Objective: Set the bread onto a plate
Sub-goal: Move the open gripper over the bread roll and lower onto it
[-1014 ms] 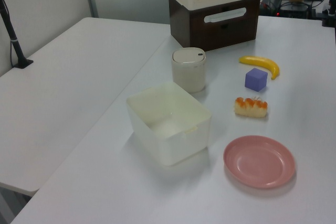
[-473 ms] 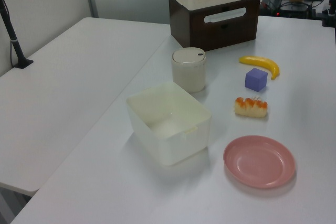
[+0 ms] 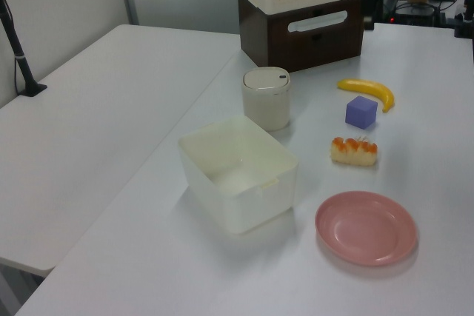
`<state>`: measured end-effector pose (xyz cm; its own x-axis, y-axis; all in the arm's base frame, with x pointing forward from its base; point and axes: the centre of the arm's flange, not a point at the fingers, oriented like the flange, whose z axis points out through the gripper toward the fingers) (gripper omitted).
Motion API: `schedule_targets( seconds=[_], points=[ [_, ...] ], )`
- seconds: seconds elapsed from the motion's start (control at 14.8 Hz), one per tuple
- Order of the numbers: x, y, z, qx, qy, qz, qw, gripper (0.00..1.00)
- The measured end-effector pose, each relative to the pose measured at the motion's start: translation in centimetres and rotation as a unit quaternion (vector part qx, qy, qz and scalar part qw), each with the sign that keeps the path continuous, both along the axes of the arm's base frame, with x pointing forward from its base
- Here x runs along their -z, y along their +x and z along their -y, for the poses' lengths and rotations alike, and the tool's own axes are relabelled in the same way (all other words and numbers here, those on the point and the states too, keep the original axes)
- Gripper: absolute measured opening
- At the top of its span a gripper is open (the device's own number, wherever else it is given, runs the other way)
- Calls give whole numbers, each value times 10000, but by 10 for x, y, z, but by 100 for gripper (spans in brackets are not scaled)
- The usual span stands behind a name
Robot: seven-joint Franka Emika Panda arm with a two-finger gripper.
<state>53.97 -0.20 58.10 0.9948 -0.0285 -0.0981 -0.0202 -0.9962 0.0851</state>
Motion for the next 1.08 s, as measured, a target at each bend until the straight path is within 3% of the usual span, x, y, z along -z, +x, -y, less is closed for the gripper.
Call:
schedule_targets(
  seconds=[0.47,0.74,1.08],
  points=[
    [102,32,-64,-321,-581,-744,9950,100],
    [133,28,-86,-631,-855,-924,9900,100],
    [196,10,-118,-1237,-1392,-1280,9741,100]
  ],
)
